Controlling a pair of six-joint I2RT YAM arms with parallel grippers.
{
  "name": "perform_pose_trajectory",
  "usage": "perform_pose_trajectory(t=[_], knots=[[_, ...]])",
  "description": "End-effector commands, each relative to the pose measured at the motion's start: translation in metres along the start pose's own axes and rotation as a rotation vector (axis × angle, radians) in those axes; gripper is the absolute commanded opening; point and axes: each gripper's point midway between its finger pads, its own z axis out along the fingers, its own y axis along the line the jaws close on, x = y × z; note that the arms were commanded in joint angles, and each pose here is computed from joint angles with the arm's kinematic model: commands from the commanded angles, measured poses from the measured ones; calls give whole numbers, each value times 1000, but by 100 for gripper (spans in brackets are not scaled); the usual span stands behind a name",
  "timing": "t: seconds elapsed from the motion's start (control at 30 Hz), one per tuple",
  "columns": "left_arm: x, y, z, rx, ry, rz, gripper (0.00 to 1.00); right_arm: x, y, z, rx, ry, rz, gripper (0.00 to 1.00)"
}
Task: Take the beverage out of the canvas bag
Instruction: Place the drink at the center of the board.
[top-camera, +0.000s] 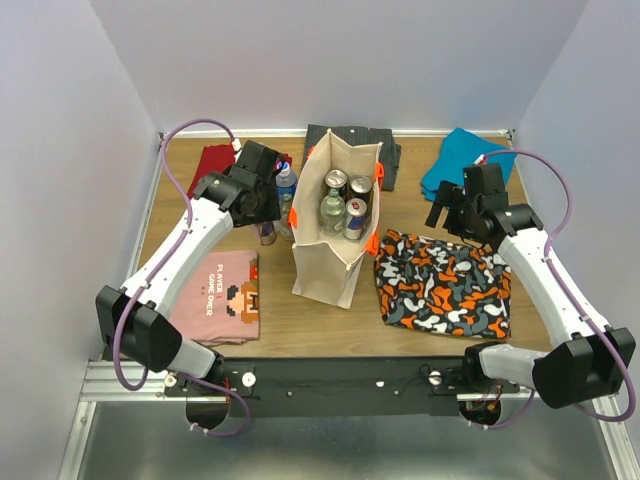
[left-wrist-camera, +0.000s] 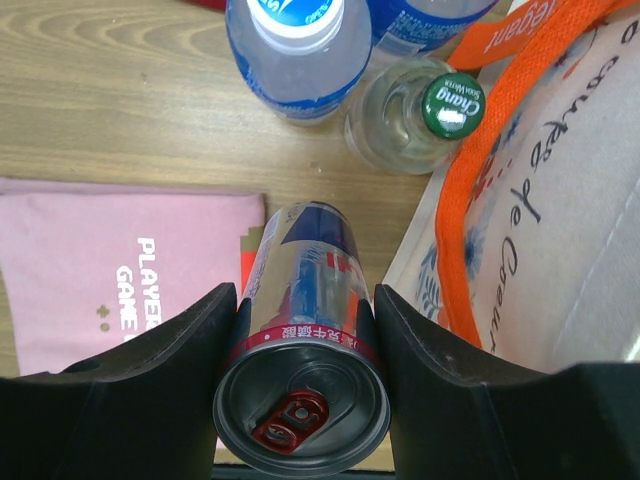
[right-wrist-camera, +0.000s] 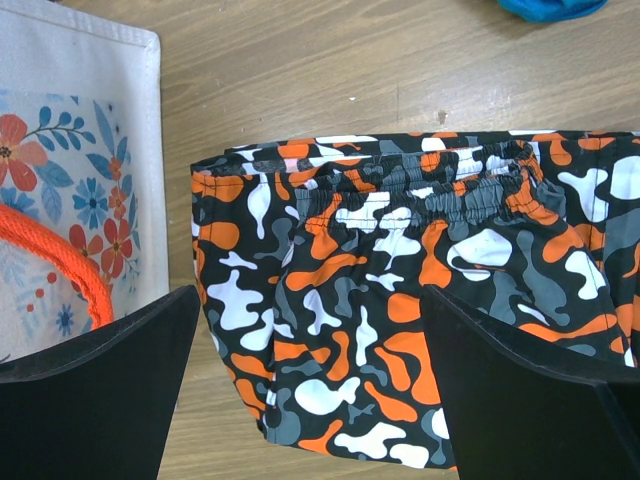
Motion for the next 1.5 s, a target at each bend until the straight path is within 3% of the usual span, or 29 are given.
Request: perform_pose_trajectory(t=[0.0,0.73,1.47], knots=[[-26,-11,11,33,-103,-37,0,2,-2,4,6,8,4,100],[3,-15,84,-14,-43,-29,0,3,-6,5,26,13,0,100],[-10,-17,112,-71,-16,-32,0,6,-9,5,35,20,4,100]])
